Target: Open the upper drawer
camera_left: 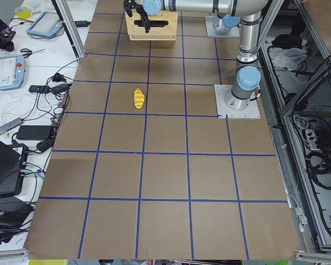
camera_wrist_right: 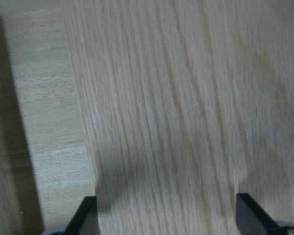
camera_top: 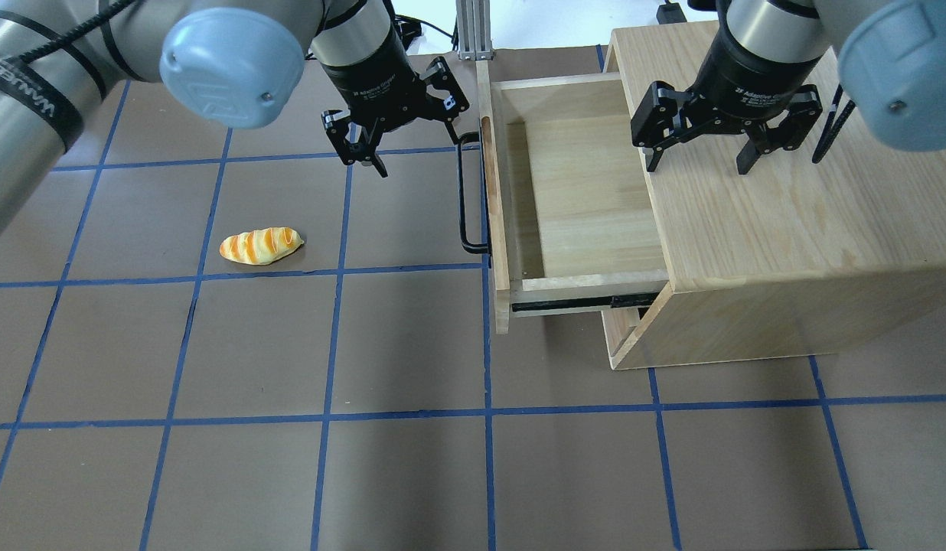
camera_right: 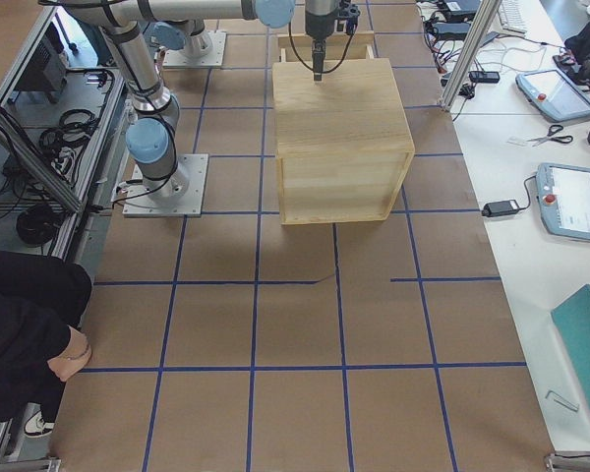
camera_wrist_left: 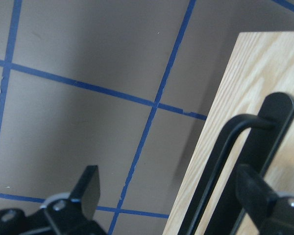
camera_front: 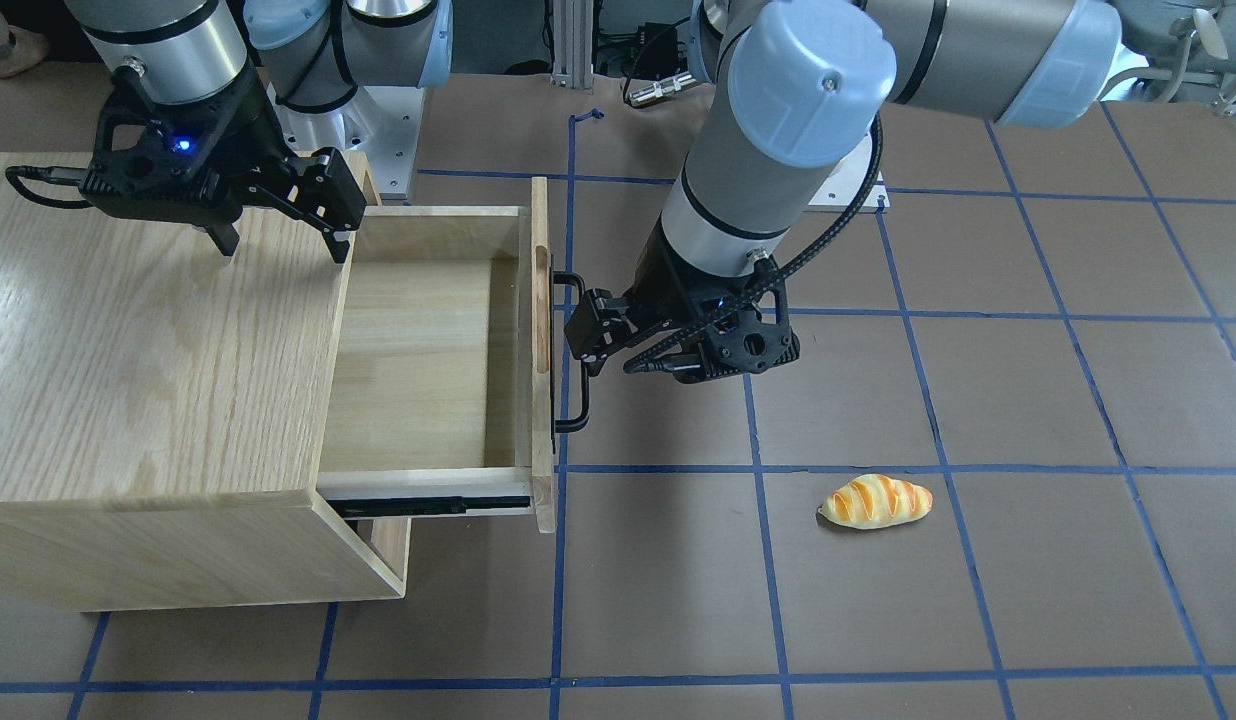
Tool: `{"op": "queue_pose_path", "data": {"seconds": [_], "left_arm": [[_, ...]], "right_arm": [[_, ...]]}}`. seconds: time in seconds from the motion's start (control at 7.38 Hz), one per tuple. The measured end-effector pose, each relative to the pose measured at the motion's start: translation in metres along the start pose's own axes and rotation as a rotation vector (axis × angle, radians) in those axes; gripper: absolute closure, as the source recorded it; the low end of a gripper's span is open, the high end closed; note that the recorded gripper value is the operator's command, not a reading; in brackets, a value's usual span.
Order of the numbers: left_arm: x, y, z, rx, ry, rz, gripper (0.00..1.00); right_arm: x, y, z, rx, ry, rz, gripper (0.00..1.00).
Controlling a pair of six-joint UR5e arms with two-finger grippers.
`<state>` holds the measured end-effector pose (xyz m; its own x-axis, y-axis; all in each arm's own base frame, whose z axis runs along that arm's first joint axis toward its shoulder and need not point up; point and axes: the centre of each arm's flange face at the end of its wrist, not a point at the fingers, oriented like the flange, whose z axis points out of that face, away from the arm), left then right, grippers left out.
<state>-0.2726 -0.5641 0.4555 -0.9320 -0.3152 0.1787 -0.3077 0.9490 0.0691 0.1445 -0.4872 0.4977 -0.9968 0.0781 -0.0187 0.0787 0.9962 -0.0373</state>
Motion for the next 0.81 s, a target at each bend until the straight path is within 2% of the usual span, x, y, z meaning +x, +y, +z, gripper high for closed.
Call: {"op": "queue_pose_path", "data": {"seconds": [0.27,0.41,0.54,0.81], "left_arm": [[-0.014,0.004,-0.047,0.062,-0.046,0.117,0.00],[-0.032,0.003,-0.068,0.112,-0.111,0.192,0.00],[-0.051,0.001,-0.083,0.142,-0.162,0.225,0.00],[-0.096,-0.011,-0.104,0.140,-0.205,0.295,0.00]], "right_arm": [[0.000,0.000,0.000,0.001,0.000,0.000,0.00],[0.000,0.000,0.000,0.001,0.000,0.000,0.00],[0.000,0.000,0.000,0.001,0.000,0.000,0.00],[0.000,0.000,0.000,0.001,0.000,0.000,0.00]]}}
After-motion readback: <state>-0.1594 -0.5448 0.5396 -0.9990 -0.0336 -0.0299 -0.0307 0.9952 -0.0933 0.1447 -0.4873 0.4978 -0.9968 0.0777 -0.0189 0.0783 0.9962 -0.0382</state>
